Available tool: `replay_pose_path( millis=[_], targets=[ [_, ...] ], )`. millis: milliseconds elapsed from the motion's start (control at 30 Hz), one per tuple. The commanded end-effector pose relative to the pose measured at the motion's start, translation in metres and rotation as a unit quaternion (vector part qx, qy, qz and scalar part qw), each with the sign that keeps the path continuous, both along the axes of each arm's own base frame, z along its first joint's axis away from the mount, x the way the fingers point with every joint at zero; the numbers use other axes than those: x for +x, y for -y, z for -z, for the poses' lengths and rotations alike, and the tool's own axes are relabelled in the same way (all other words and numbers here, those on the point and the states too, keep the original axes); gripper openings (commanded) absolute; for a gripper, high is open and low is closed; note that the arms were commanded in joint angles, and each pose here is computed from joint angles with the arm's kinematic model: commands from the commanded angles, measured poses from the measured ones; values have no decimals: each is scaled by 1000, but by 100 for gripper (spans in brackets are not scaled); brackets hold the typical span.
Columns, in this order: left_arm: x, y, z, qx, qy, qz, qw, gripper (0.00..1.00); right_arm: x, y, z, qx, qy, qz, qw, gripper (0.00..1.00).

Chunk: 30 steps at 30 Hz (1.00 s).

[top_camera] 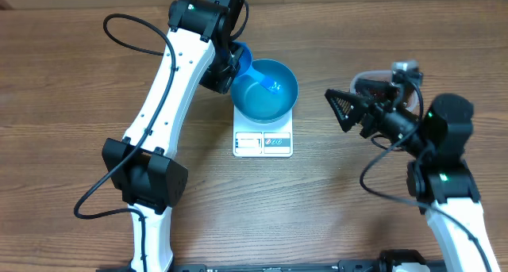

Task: Scoop item into bowl and weigh 150g on scale
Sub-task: 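Move the right gripper toward the scoop held above the bowl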

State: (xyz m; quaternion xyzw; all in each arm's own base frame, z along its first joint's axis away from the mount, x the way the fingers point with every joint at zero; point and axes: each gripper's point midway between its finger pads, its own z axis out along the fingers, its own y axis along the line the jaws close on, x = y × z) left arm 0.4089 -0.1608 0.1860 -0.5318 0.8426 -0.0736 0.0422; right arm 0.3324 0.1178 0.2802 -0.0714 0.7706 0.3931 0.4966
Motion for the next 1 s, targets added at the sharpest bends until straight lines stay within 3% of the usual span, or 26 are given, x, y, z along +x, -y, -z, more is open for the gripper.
replay_pose_path(
  millis=[0,100,200,600,967],
  targets=[
    [-1,3,-25,-19,28,-10,999,4,0,-18,1,93,-81,-56,991,100],
    [-2,5,-25,-25,26,-8,999,4,14,-18,21,165,-183,-31,969,100],
    [-2,5,-25,-26,26,-8,999,4,22,-18,32,190,-223,-20,956,100],
    [-4,10,-25,-46,14,-112,993,4,31,-28,32,225,-247,1,943,100],
    [-9,27,-26,-54,15,-106,993,4,24,-73,22,216,-226,-22,950,100]
  ],
)
